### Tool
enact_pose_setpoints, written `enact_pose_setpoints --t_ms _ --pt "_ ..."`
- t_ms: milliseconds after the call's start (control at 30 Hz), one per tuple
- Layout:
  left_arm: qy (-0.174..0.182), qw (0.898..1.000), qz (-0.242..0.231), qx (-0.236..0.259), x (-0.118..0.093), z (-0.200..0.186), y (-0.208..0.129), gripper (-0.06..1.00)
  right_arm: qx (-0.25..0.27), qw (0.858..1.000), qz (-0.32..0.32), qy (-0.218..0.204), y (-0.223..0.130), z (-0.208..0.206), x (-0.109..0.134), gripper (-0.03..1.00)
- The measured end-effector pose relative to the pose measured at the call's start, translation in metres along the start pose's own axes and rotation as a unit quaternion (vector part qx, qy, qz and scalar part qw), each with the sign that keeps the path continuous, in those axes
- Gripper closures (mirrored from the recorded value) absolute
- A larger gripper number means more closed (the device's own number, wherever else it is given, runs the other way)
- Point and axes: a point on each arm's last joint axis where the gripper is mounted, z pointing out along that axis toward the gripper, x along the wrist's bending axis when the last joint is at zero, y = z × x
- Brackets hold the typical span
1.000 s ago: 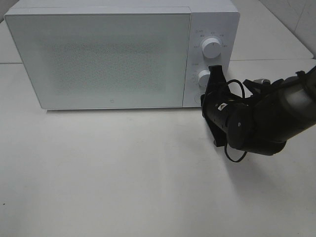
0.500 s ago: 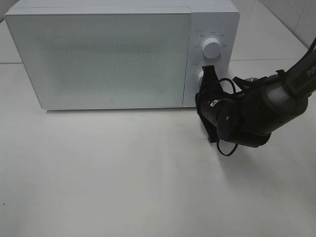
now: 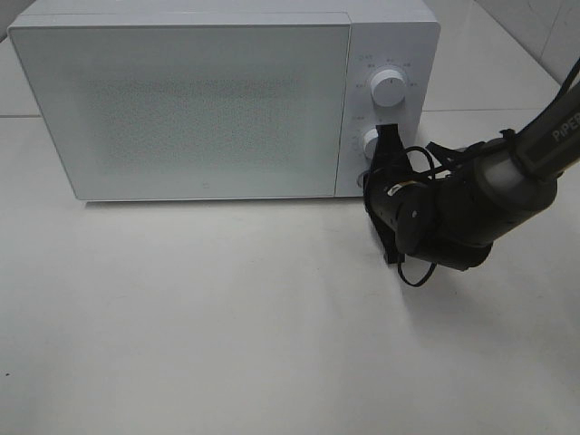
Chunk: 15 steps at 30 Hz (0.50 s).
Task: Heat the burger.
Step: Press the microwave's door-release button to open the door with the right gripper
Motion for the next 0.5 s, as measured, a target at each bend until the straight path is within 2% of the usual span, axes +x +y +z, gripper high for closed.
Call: enact_pose_setpoints --t_ms 500 --pt "0.000 1.000 0.000 0.000 0.0000 0.0000 0.0000 -0.03 -0.014 0.999 0.028 0.013 -0.0078 0.0088 0.0082 0.96"
